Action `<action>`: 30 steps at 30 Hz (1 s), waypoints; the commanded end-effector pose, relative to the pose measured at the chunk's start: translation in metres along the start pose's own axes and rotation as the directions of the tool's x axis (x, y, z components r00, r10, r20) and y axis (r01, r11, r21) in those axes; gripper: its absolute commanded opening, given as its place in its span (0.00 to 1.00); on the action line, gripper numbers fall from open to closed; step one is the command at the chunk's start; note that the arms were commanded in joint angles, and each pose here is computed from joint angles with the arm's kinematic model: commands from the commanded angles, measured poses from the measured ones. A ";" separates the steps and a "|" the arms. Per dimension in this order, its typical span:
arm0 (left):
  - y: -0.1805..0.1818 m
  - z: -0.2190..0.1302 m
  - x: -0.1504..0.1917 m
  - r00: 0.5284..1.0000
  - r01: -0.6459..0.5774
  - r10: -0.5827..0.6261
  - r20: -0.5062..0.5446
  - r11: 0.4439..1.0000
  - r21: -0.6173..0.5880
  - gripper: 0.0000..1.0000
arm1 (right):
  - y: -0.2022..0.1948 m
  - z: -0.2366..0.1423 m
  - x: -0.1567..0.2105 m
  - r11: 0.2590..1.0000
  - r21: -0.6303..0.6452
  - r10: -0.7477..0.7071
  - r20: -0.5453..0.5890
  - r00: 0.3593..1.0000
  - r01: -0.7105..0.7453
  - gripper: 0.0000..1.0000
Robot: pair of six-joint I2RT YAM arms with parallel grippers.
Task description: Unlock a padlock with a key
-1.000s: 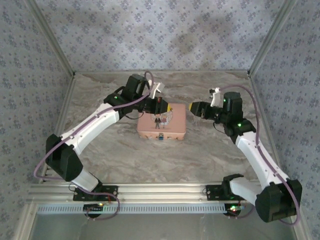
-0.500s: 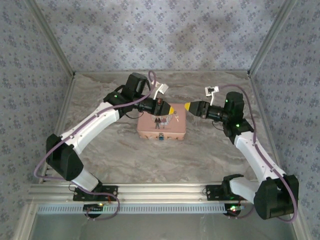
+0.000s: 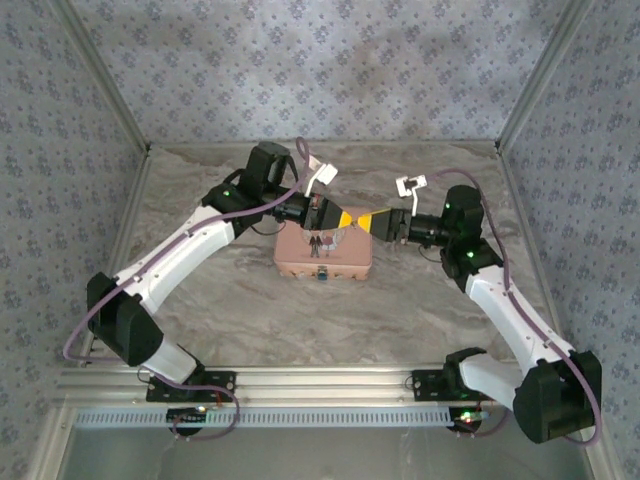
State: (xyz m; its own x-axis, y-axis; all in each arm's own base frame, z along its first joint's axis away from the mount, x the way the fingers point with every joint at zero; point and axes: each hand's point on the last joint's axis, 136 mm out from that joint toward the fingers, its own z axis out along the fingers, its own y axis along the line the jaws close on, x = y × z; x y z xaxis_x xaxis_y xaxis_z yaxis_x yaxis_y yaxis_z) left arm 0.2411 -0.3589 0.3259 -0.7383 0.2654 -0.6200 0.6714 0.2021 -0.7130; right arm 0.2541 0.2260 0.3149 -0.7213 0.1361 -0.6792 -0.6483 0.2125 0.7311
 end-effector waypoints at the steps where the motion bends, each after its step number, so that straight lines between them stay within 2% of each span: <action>1: -0.024 -0.009 -0.006 0.998 -0.066 0.065 0.024 0.996 0.056 0.00 | 0.024 0.001 -0.002 0.995 -0.067 -0.077 -0.018 0.997 0.076 0.43; 9: -0.026 -0.009 -0.006 0.997 -0.069 0.068 0.023 0.996 0.061 0.00 | 0.034 0.003 0.001 0.991 -0.089 -0.099 -0.043 0.994 0.095 0.34; 17: -0.032 -0.007 -0.005 0.997 -0.078 0.077 0.016 0.994 0.082 0.00 | 0.030 0.005 0.001 0.992 -0.080 -0.101 -0.044 0.994 0.098 0.32; 27: -0.034 -0.009 -0.003 0.996 -0.093 0.092 0.018 0.992 0.084 0.00 | 0.028 0.006 0.006 0.989 -0.079 -0.126 -0.063 0.990 0.121 0.00; 30: -0.033 -0.010 -0.004 0.995 -0.095 0.093 0.021 0.992 0.080 0.00 | 0.029 0.006 0.011 0.988 -0.073 -0.139 -0.081 0.987 0.133 0.00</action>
State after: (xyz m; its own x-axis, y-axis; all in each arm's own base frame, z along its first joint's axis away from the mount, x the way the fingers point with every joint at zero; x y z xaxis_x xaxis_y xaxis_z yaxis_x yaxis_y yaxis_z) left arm 0.2331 -0.3608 0.3315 -0.7261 0.2790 -0.6285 0.6804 0.1591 -0.7154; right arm 0.2391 0.2361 0.3215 -0.6698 0.0623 -0.7399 -0.7223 0.1766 0.6687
